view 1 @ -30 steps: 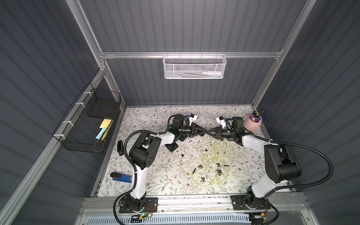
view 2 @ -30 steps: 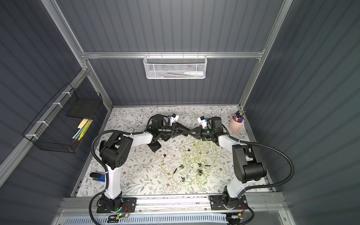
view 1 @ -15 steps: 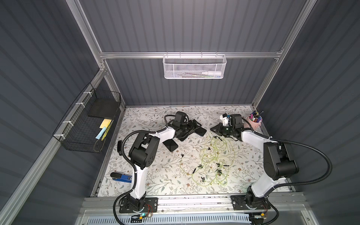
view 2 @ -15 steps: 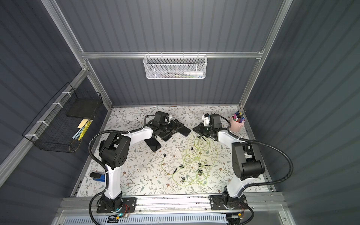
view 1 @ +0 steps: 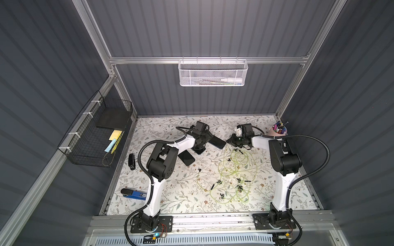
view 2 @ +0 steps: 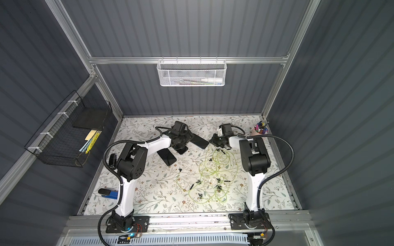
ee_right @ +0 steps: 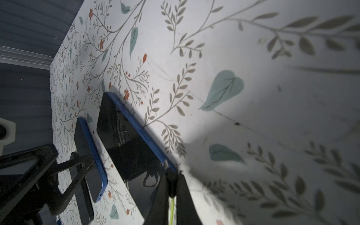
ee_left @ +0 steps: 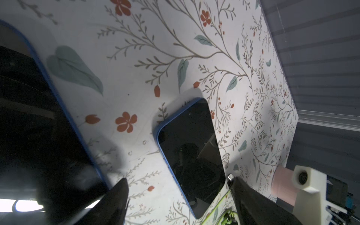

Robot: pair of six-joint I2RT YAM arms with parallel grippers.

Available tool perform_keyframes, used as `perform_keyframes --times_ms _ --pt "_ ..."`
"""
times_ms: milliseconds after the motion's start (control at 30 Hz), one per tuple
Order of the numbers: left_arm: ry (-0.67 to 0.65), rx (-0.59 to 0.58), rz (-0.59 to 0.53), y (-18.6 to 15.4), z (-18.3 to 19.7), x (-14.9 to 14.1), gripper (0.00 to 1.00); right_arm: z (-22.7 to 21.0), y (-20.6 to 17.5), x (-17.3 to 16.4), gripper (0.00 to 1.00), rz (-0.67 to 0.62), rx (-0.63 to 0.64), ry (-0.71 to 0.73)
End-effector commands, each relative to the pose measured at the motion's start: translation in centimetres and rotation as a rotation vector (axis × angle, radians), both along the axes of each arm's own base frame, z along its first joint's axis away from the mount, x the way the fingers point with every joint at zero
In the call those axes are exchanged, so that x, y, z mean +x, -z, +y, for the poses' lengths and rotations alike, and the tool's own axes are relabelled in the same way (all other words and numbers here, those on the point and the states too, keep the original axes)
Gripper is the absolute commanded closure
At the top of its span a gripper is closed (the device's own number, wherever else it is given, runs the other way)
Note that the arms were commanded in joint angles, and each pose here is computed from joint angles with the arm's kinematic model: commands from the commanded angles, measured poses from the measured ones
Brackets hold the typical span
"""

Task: Plug wired earphones into phones
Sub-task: Pick up the phone at the center of the board.

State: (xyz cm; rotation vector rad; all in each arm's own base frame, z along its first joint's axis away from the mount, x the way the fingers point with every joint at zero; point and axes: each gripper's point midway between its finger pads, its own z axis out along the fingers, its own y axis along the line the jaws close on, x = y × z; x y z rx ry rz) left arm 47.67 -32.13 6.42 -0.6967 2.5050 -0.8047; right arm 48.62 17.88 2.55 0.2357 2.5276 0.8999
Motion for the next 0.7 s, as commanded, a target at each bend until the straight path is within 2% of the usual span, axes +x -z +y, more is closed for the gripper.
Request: perform_keyframes --times_ms 0,333,667 --pt "-0.032 0.053 0.056 1.4 0.2 -0.4 0.13 0.9 0.8 0.0 1.00 0.014 -0.006 -0.039" --pt "-0.010 0.167 0.098 3.3 0.0 -0.3 0.12 3.5 2.8 -2.5 1.00 0.053 0.038 -0.124" --pt "0.172 0.338 0.131 6.2 -0.8 -1.3 0.09 5.5 3.6 -4.4 1.00 0.061 0.073 -0.175"
